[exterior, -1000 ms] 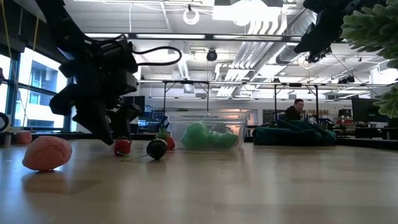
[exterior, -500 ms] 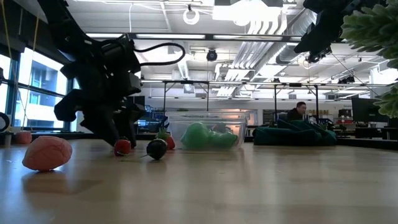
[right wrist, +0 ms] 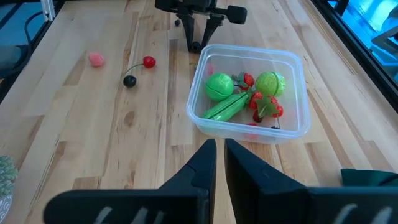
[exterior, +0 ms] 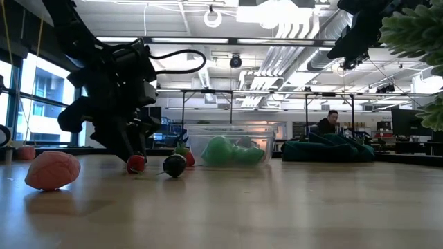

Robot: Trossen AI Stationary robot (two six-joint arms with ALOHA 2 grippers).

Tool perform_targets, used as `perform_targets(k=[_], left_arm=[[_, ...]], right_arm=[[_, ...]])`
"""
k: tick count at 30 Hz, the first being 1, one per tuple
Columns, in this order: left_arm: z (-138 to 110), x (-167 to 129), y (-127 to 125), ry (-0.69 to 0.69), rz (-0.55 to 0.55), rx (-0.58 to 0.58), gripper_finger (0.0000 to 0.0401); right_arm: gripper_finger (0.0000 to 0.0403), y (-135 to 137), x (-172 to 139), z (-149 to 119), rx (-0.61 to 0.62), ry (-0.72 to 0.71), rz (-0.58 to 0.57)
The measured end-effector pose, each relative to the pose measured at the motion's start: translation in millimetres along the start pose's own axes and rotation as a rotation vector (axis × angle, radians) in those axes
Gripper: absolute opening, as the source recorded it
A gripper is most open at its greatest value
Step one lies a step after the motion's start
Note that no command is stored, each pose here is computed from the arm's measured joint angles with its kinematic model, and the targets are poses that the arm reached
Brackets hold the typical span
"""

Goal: Pick and placing Produce into tupperware
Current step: Put the blackberry into the transparent bin

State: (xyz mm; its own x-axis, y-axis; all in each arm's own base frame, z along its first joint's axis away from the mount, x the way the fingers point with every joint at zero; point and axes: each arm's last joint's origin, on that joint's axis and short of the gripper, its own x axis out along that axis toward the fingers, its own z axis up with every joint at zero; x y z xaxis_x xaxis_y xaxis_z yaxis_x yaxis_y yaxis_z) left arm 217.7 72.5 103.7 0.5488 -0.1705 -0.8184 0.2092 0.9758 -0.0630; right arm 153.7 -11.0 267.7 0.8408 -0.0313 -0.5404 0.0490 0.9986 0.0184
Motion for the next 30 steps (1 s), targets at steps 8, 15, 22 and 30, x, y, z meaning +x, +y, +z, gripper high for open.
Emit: perform_targets(k=[8, 15, 22, 30], left_arm=[[4, -1, 2, -0.009, 0.0, 0.003, 0.0095], [9, -2, 3, -0.018, -0.002, 0.007, 0.0099], [23, -5, 6, -0.093, -0.064, 0.036, 0.0089], [45, -14, 7, -0.19, -0.248, 0.095, 0.0095]], right_arm=[[0.0024, 0, 0, 0, 0.0, 0.0, 0.0], [0.0024, 0, 0, 0, 0.0, 0.0, 0.0], [0.0024, 0, 0, 0, 0.0, 0.0, 0.0], [0.0024, 0, 0, 0, -0.001, 0.0, 0.001]])
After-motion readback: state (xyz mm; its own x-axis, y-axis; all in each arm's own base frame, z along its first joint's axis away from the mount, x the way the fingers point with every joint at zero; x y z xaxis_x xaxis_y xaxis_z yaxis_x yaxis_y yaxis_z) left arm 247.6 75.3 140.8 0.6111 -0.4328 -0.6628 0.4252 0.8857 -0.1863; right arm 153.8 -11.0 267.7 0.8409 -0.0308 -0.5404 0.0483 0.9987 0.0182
